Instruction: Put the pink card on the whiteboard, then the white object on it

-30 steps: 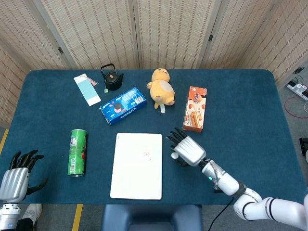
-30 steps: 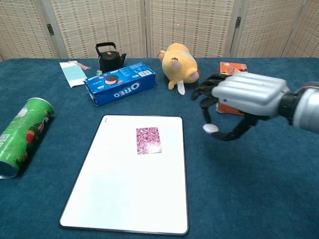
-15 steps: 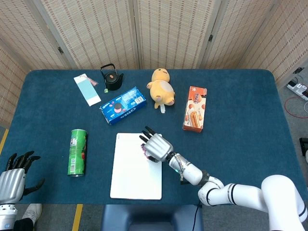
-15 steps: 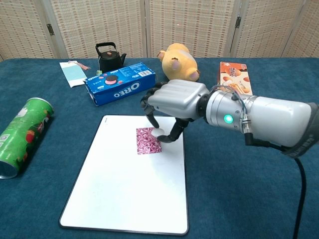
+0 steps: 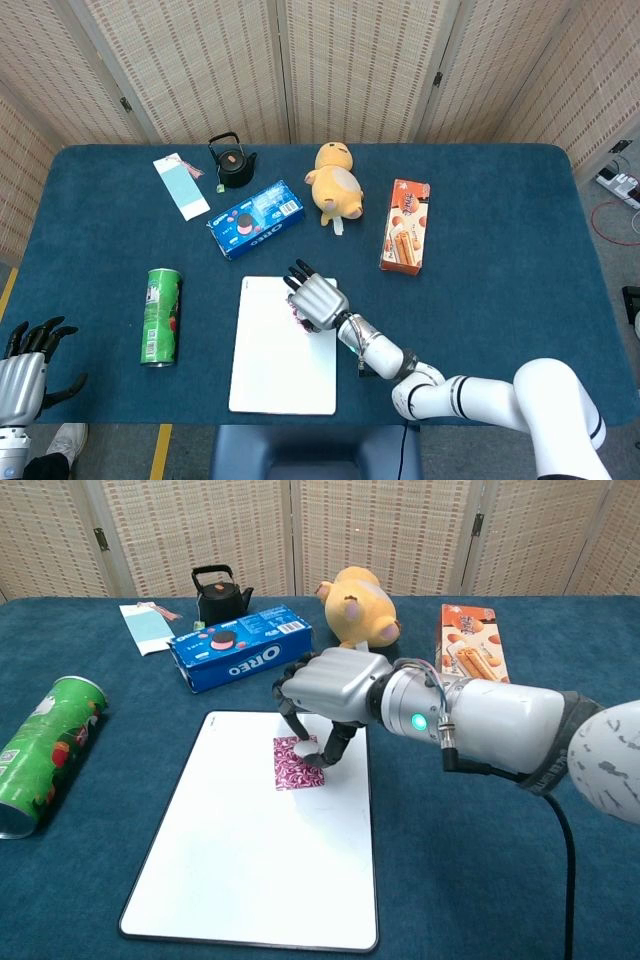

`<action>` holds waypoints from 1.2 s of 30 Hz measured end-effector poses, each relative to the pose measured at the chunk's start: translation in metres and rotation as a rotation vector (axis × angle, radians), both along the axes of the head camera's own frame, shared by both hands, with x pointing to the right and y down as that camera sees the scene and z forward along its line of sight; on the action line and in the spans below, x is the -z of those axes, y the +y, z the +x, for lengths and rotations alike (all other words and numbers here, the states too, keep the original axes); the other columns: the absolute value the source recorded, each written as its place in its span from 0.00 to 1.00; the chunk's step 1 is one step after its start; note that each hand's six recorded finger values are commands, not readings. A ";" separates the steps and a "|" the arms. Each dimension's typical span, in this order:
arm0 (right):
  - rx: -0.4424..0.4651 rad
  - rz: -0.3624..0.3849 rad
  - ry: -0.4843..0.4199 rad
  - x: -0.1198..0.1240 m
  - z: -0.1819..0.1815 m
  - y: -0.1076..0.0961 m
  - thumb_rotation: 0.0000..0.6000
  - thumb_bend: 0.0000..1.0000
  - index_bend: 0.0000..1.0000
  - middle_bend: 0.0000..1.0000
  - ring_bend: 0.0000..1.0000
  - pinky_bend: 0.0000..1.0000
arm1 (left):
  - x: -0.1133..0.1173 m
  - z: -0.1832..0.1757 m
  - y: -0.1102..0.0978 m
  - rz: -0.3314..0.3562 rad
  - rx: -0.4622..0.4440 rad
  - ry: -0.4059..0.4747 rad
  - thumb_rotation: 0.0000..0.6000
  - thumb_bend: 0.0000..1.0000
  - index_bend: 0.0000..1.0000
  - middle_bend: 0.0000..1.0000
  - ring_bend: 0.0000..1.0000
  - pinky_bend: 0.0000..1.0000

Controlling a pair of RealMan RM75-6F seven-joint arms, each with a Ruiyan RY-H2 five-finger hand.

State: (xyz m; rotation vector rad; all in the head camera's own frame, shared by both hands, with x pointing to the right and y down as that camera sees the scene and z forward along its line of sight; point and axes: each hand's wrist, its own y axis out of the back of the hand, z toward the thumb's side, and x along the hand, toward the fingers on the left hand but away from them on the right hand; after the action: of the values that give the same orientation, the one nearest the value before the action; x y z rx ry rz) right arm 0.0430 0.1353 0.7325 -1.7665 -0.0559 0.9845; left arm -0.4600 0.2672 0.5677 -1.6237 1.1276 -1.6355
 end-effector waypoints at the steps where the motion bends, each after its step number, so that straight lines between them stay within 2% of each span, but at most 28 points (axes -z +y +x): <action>1: -0.003 -0.002 0.002 -0.001 0.000 0.000 0.74 0.40 0.34 0.12 0.05 0.00 | 0.000 0.000 0.000 -0.001 -0.001 0.000 1.00 0.30 0.27 0.17 0.18 0.00; 8: -0.023 -0.009 -0.011 0.003 -0.001 -0.003 0.73 0.40 0.11 0.12 0.05 0.00 | -0.003 0.002 -0.002 -0.004 -0.007 0.003 1.00 0.30 0.27 0.17 0.18 0.00; 13: -0.056 0.000 -0.030 0.015 0.010 -0.010 0.74 0.40 0.10 0.11 0.07 0.00 | -0.004 0.004 -0.005 -0.002 -0.015 0.008 1.00 0.30 0.27 0.17 0.18 0.00; 16: -0.094 0.012 -0.037 0.027 0.030 -0.016 0.74 0.40 0.10 0.11 0.08 0.00 | -0.004 0.005 -0.009 0.000 -0.018 0.009 1.00 0.30 0.27 0.17 0.18 0.00; 19: -0.153 0.032 -0.038 0.043 0.061 -0.022 0.74 0.40 0.10 0.12 0.10 0.00 | -0.005 0.007 -0.012 0.004 -0.022 0.015 1.00 0.30 0.27 0.17 0.18 0.00; 26: -0.376 0.120 -0.043 0.091 0.172 -0.027 0.73 0.40 0.11 0.12 0.11 0.00 | -0.007 0.015 -0.019 0.006 -0.041 0.020 1.00 0.30 0.26 0.17 0.18 0.00; 31: -0.532 0.161 -0.073 0.123 0.246 -0.010 0.57 0.40 0.11 0.07 0.06 0.00 | -0.009 0.024 -0.023 0.008 -0.060 0.024 1.00 0.30 0.25 0.17 0.18 0.00; 36: -0.674 0.196 -0.111 0.154 0.309 0.020 0.57 0.40 0.11 0.05 0.05 0.00 | -0.007 0.035 -0.029 0.048 -0.078 0.035 1.00 0.30 0.23 0.17 0.17 0.00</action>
State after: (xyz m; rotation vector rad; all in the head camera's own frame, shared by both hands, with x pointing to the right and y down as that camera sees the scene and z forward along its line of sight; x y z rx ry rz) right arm 0.3520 0.1552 0.5786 -1.6404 -0.8339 1.2955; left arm -0.4251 0.2377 0.5747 -1.6506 1.0993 -1.5245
